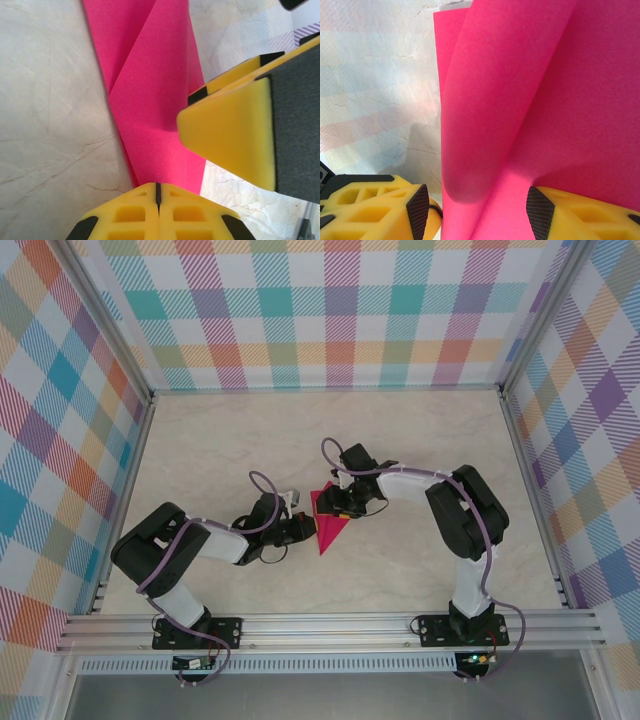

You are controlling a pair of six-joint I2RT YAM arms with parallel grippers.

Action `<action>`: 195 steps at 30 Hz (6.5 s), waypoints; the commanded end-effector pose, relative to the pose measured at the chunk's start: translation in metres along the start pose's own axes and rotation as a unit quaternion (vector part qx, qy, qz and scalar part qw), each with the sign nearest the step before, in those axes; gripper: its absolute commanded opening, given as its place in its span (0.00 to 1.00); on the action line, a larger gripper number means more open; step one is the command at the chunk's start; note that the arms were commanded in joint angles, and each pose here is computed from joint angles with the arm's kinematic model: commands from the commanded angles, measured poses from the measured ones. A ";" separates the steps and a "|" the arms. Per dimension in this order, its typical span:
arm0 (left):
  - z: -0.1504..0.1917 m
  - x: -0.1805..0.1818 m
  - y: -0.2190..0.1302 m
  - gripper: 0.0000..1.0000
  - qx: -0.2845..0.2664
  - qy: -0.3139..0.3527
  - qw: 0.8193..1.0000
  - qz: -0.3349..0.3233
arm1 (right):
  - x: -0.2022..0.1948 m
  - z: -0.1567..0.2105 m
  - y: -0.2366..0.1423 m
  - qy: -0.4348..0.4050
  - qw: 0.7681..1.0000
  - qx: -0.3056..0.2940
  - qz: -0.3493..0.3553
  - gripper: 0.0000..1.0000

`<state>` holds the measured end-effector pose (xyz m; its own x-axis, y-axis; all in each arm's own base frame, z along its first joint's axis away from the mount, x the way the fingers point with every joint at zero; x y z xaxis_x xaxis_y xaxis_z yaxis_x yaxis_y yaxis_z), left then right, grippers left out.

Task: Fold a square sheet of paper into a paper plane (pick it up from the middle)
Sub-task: Fourth fold the wing at the center of the table.

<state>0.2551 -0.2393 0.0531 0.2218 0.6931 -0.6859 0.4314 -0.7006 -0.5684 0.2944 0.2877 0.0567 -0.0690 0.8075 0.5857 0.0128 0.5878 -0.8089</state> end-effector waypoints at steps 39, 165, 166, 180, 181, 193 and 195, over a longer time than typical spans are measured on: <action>-0.018 -0.007 0.003 0.00 -0.012 0.019 1.000 -0.008 | -0.093 0.040 0.036 0.069 0.972 0.072 0.214 0.46; 0.039 0.068 0.007 0.00 0.161 0.024 0.956 -0.242 | 0.003 -0.012 -0.009 -0.005 0.993 -0.018 -0.113 0.03; 0.040 0.069 0.007 0.00 0.163 0.025 0.956 -0.244 | 0.005 -0.014 -0.008 -0.010 0.993 -0.018 -0.114 0.03; 0.050 0.076 0.001 0.00 0.189 0.026 0.945 -0.265 | -0.042 -0.059 0.005 0.048 0.996 -0.043 -0.053 0.02; 0.051 0.077 0.000 0.00 0.191 0.025 0.945 -0.265 | -0.048 -0.065 0.002 0.062 0.996 -0.049 -0.049 0.02; 0.056 0.077 0.002 0.00 0.189 0.016 0.948 -0.256 | -0.050 -0.115 -0.033 0.086 0.991 -0.103 -0.016 0.02; 0.055 0.077 0.004 0.00 0.189 0.015 0.948 -0.255 | -0.035 -0.103 -0.050 0.074 0.991 -0.113 -0.020 0.02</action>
<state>0.2782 -0.2532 0.0458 0.2309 0.8292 -0.5091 0.3597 -0.5589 -0.7471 0.4046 0.2437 0.0523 0.0868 0.7521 0.6534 0.1857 0.6321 -0.7523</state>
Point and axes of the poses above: each hand's point on the last joint's axis, 136 mm out from that joint toward the fingers, its own y axis out along the fingers, its own x axis along the line the jaws close on, z = x × y, the point moved 4 cm from there along -y, back along the fingers, and after that the axes turned 5 degrees about y, right-handed, at the moved point
